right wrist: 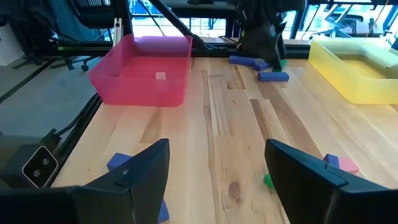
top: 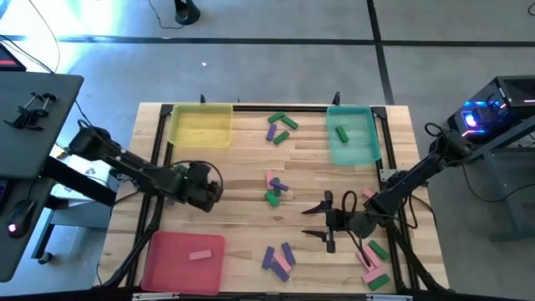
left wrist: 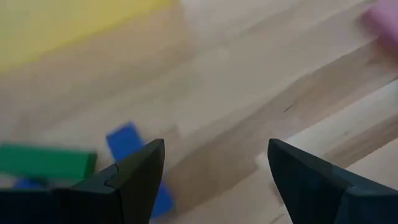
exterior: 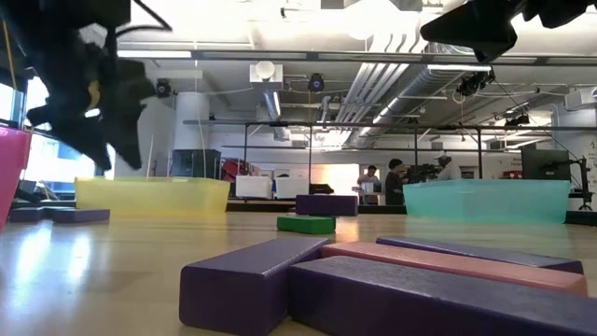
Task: Sort blocks
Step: Put the purple wooden block into the yellow bin
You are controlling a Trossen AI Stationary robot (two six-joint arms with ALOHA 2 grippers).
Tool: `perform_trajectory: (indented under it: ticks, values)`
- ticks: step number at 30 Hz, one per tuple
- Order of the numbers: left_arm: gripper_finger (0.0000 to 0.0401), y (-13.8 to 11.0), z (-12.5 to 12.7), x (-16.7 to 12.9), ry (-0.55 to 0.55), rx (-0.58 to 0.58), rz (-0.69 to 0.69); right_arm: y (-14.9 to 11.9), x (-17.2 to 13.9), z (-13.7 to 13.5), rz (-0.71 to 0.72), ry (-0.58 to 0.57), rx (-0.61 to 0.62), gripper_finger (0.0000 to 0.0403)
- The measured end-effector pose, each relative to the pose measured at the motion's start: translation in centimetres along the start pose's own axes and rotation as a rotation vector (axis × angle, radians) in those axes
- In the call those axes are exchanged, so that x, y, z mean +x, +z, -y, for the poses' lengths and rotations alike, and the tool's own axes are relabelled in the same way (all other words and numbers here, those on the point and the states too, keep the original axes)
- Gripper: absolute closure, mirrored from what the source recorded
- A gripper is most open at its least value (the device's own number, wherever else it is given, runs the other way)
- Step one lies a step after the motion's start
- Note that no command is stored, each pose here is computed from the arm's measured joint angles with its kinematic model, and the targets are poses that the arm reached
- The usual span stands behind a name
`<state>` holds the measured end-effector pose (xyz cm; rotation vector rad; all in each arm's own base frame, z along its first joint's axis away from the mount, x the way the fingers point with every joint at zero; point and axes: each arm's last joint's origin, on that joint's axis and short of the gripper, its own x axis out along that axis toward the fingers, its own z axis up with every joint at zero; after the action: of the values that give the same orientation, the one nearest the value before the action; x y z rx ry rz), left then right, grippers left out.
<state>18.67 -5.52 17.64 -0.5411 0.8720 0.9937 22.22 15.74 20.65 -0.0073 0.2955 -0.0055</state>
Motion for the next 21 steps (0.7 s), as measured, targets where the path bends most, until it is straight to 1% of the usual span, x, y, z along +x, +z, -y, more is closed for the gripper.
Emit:
perform_trajectory:
  ticks: [4, 7, 10, 16, 19, 21]
  values:
    - [0.0128, -0.4, 0.1, 0.9, 0.057, -0.005, -0.076, 0.0, 0.0, 0.0, 0.000, -0.002, 0.000, 0.0151]
    - [0.0128, -0.6, -0.2, 1.7, 0.146, -0.024, -0.129, 0.0, 0.0, 0.0, -0.001, -0.002, -0.003, 0.0151]
    - [0.0128, -0.9, -0.4, 2.5, 0.234, -0.023, -0.150, 0.0, 0.0, 0.0, -0.001, -0.002, -0.004, 0.0151]
    - [0.0130, -1.1, -0.2, 3.5, 0.285, -0.009, -0.184, 0.0, 0.0, 0.0, -0.004, -0.003, -0.006, 0.0151]
    - [0.0143, -1.1, -0.2, 3.8, 0.292, 0.008, -0.192, -0.1, 0.0, 0.0, -0.005, -0.002, -0.007, 0.0151]
    - [0.0157, -1.1, -0.3, 4.1, 0.277, 0.008, -0.194, -0.1, 0.0, 0.0, -0.005, -0.002, -0.007, 0.0151]
